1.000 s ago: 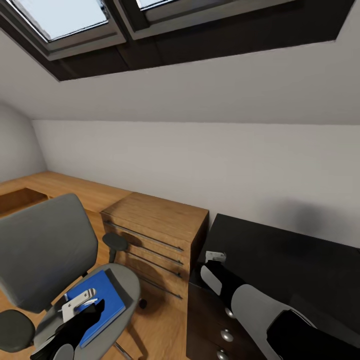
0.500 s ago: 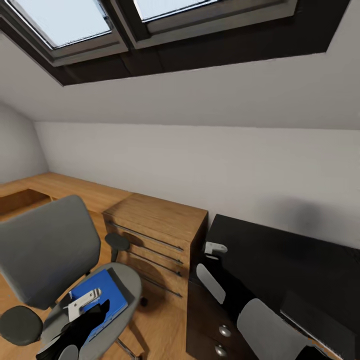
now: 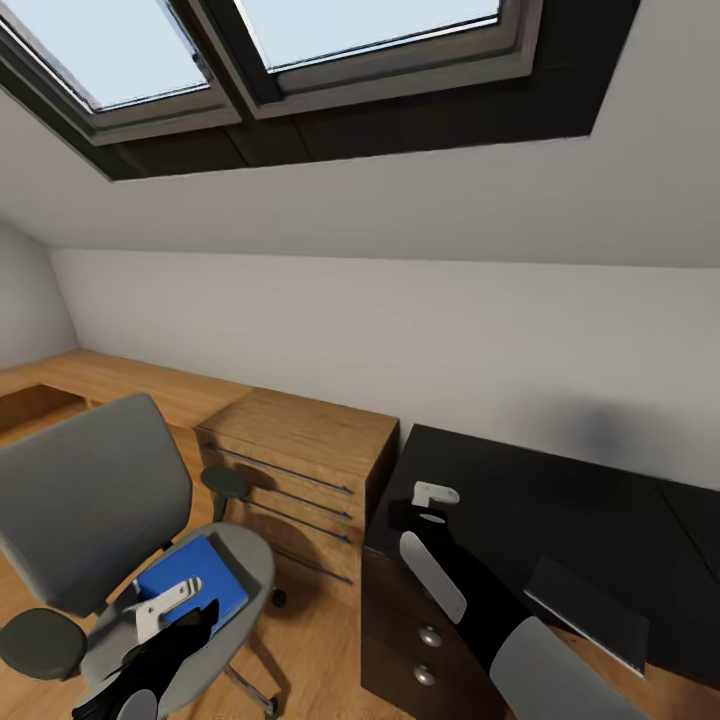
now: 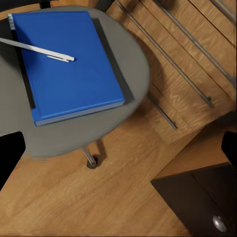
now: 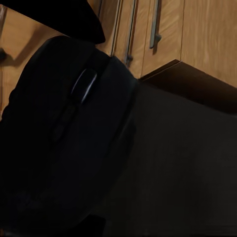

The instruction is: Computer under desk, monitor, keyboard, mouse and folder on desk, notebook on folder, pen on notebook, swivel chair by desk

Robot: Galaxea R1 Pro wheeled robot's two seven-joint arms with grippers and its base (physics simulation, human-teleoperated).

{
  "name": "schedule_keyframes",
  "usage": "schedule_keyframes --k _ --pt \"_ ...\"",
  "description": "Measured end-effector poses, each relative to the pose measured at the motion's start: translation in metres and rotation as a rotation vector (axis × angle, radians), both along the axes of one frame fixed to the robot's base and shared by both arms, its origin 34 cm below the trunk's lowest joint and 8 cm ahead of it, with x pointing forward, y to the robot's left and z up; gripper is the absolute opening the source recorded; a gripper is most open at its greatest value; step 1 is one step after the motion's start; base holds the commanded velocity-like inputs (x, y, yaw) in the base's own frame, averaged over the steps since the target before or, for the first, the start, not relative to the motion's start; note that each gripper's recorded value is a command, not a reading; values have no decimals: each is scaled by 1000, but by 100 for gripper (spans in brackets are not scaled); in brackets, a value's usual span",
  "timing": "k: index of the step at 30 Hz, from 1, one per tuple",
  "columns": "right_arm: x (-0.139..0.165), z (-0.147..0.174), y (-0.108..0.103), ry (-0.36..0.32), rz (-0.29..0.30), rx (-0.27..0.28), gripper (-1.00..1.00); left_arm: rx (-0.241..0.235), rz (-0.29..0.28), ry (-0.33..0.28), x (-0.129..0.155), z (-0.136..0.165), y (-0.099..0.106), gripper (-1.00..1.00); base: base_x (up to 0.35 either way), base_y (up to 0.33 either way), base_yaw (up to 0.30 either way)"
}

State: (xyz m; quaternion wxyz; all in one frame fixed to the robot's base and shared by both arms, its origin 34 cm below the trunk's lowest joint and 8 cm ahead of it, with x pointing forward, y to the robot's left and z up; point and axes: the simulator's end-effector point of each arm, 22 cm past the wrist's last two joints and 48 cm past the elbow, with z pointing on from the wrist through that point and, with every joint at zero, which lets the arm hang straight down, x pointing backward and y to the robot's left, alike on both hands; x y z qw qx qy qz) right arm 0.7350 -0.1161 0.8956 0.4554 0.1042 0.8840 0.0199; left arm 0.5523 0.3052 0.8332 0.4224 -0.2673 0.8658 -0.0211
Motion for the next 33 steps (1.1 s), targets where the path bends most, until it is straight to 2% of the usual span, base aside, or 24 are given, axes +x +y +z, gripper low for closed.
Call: schedule_keyframes --k 9,16,20,24,25,26,27,33 --pt "-1 16 1 -6 1 2 -100 0 1 -5 -1 15 0 100 -340 0 -258" --pt "-2 26 2 -7 1 2 -100 1 1 -5 -2 24 1 100 -325 0 -41" --pt "-2 32 1 -7 -2 2 -100 1 0 -5 -2 30 0 100 -70 0 -36" --pt "0 33 -15 -4 -43 8 -100 1 -36 10 -4 25 -14 100 -2 0 -212" --pt "2 33 -32 -1 -80 13 -100 3 -72 16 -4 22 -28 100 0 0 -263" --pt "4 33 -39 0 -98 18 -100 4 -81 17 -4 22 -32 100 0 0 -270" --pt "5 33 -53 1 -126 24 -100 5 -88 18 -4 21 -34 100 0 0 -272" --pt "10 34 -98 6 -225 61 -100 5 -94 14 -4 22 -37 100 0 0 -277"
